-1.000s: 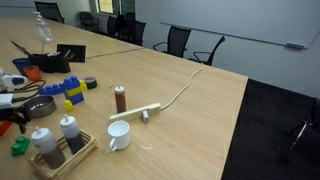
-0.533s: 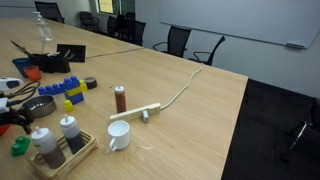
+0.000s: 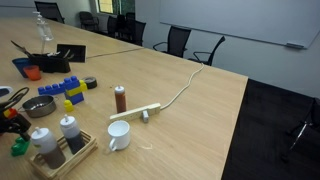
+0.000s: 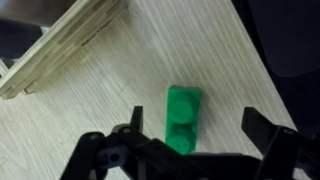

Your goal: Pick up the green toy and put it on top of the red and yellow toys

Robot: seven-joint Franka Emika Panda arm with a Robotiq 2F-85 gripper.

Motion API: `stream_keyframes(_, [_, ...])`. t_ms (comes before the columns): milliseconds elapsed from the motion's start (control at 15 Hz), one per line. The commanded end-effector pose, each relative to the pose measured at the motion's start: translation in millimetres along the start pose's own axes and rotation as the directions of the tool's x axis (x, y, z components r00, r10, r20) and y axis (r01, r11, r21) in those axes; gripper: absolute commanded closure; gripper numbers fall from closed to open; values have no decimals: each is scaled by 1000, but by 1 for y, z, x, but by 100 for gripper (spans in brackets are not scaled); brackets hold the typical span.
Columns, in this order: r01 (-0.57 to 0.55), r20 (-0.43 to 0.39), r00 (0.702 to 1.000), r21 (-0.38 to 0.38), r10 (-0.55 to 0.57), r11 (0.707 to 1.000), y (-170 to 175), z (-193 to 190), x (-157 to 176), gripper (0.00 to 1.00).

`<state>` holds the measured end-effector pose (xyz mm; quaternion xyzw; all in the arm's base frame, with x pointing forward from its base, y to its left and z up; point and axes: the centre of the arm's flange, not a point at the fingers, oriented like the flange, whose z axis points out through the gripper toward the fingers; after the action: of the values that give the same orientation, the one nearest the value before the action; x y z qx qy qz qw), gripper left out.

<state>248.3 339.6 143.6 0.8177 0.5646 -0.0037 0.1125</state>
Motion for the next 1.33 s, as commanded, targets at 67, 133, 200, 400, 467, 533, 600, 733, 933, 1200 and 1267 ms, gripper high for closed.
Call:
stream_keyframes(67, [-20,-27,999,-6,20,1000,4,21,2,0])
stream_keyframes(133, [-25,-31,999,-12,24,1000,8,22,2,0])
stream_keyframes(200, [-27,-35,999,-15,27,1000,11,23,3,0])
stream_keyframes(400, [-31,-60,998,-18,30,999,17,22,6,28])
stream_keyframes(467, [-29,-68,997,-13,28,999,17,22,7,29])
stream_keyframes(533, [-27,-73,997,-9,27,1000,17,22,8,30])
stream_keyframes(600, [-26,-75,997,-1,26,1000,16,23,7,36])
stream_keyframes(733, [-28,-78,997,14,29,999,15,24,7,51])
stream_keyframes(933, [-37,-82,996,29,39,999,13,19,6,72])
stream_keyframes(1200, [-105,-51,993,24,106,994,14,-14,2,90])
stream_keyframes(1267, [-120,-49,991,33,122,992,14,-26,2,90])
